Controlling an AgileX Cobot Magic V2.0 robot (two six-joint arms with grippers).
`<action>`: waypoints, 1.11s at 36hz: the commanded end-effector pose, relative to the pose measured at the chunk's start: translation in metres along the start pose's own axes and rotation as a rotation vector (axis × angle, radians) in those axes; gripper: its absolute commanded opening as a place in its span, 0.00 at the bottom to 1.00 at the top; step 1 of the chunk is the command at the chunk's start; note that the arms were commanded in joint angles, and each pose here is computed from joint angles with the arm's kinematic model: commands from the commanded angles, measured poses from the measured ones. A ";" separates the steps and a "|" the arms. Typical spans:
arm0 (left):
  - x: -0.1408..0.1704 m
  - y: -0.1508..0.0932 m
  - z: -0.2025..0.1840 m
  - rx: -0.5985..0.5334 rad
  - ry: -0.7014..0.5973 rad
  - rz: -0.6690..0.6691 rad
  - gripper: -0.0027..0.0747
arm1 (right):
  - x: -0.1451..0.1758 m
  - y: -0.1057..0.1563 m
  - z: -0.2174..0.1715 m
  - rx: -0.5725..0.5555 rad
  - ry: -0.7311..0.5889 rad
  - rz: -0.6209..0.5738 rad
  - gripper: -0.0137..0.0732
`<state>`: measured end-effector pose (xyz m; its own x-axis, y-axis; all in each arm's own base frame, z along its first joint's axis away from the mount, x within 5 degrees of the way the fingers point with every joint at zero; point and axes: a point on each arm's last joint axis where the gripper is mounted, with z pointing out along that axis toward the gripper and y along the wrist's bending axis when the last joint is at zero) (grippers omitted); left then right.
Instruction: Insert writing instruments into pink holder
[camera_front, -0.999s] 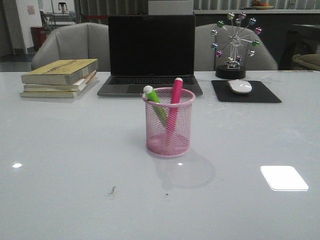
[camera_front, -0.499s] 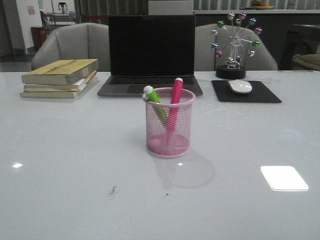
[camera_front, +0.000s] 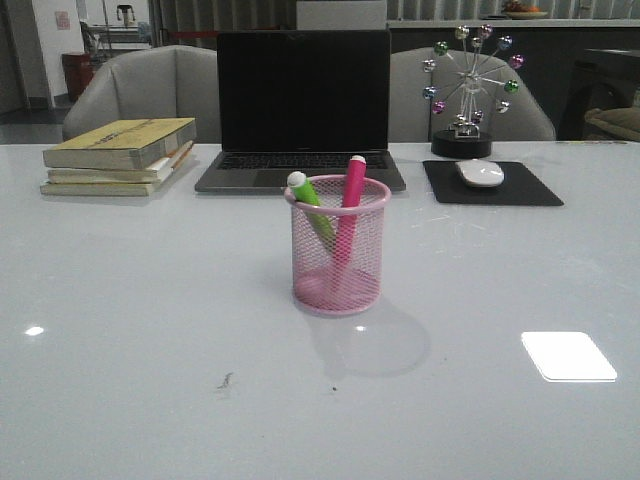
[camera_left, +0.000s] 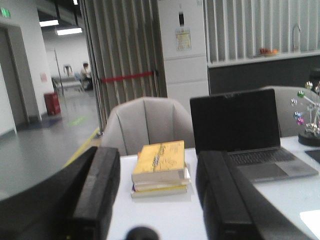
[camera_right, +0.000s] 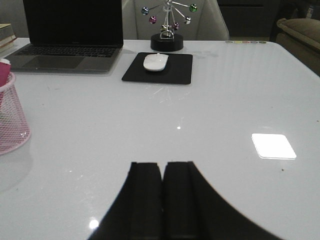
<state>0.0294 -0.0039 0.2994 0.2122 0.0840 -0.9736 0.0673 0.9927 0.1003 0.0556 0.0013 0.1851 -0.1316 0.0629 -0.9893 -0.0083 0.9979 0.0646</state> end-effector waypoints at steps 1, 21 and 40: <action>-0.011 0.002 -0.007 -0.027 -0.151 0.007 0.56 | -0.008 0.000 -0.001 0.003 -0.096 -0.006 0.21; 0.076 -0.006 0.006 -0.013 0.060 0.003 0.16 | -0.008 0.000 -0.001 0.003 -0.096 -0.006 0.21; 0.090 -0.007 0.006 -0.013 0.100 -0.090 0.15 | -0.008 0.000 -0.001 0.003 -0.095 -0.006 0.21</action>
<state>0.0560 -0.0044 0.2047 0.0130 0.0249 -0.9996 0.0744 0.9969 0.0258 0.0556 0.0013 0.1851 -0.1316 0.0629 -0.9893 -0.0083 0.9979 0.0646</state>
